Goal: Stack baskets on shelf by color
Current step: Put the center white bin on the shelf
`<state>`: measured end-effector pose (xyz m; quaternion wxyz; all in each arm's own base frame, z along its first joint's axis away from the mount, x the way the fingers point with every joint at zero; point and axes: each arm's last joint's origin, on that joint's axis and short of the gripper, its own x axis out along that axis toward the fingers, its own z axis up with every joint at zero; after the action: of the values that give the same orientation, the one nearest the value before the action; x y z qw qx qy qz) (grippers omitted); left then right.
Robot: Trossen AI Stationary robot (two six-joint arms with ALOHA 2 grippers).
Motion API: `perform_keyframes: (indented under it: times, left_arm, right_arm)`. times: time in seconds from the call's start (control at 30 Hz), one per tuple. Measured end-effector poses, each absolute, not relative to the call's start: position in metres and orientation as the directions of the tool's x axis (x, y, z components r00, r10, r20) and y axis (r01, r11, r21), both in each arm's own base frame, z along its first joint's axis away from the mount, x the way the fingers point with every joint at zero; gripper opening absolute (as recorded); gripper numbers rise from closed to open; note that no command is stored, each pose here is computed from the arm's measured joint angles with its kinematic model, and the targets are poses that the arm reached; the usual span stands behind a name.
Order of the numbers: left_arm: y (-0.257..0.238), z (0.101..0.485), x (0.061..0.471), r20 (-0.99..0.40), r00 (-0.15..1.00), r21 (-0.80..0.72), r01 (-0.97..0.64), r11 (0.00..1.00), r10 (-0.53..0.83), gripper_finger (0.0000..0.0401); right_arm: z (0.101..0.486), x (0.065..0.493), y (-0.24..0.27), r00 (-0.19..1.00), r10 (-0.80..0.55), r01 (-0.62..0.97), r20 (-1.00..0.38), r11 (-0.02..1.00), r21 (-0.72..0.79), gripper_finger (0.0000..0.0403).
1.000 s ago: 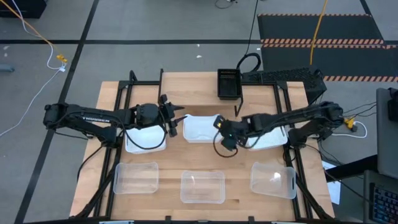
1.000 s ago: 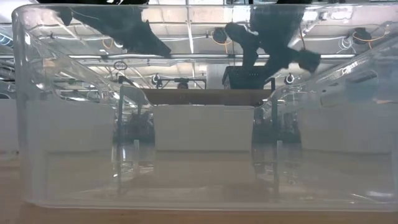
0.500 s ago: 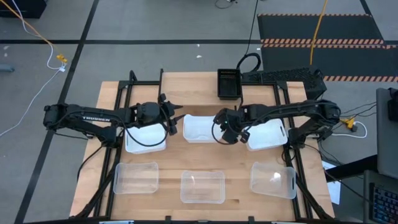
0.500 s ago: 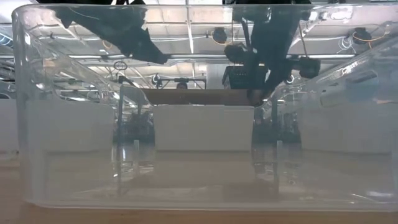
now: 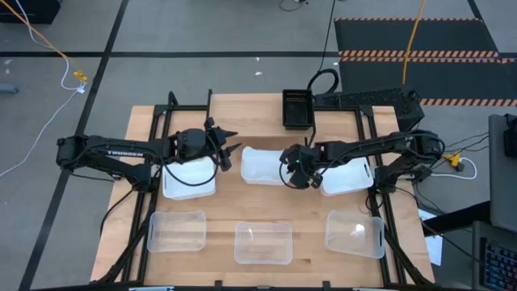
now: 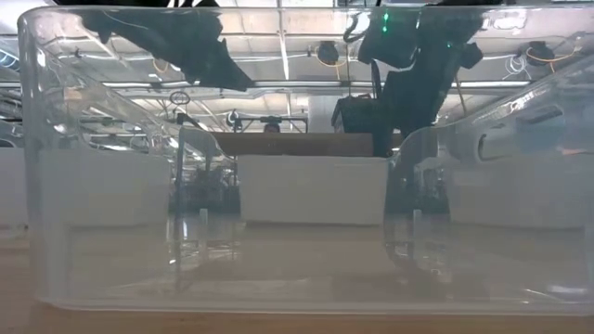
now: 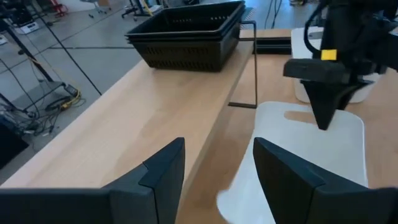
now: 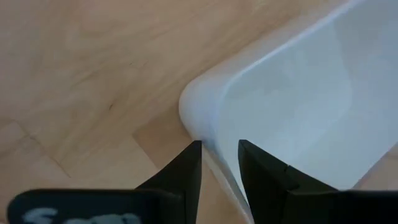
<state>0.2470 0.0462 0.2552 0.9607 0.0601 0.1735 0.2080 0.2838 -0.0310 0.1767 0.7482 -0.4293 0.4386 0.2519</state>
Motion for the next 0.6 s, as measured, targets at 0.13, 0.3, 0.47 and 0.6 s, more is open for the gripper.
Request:
perform_keyframes:
  times: [0.13, 0.3, 0.47, 0.6]
  left_arm:
    - [0.0488, 0.2564, 0.2469, -0.297, 0.853, 0.183, -0.391, 0.902, 0.43, 0.0191]
    - [0.0508, 0.2582, 0.2471, -0.278, 0.855, 0.177, -0.402, 0.898, 0.437, 0.0191]
    - [0.0508, 0.2582, 0.2471, -0.278, 0.855, 0.177, -0.402, 0.898, 0.437, 0.0191]
    - [0.0508, 0.2582, 0.2471, -0.278, 0.855, 0.177, -0.402, 0.898, 0.437, 0.0191]
  right_arm:
    - [0.1699, 0.2805, -0.0307, 0.478, 0.001, -0.755, -0.879, 0.513, -0.409, 0.0098]
    - [0.1712, 0.2826, -0.0308, 0.5, 0.0, -0.742, -0.866, 0.516, -0.428, 0.0079]
    - [0.1726, 0.2831, -0.0307, 0.511, 0.0, -0.742, -0.86, 0.505, -0.441, 0.0022]
    - [0.1728, 0.2834, -0.0297, 0.514, 0.003, -0.746, -0.858, 0.495, -0.445, 0.0006]
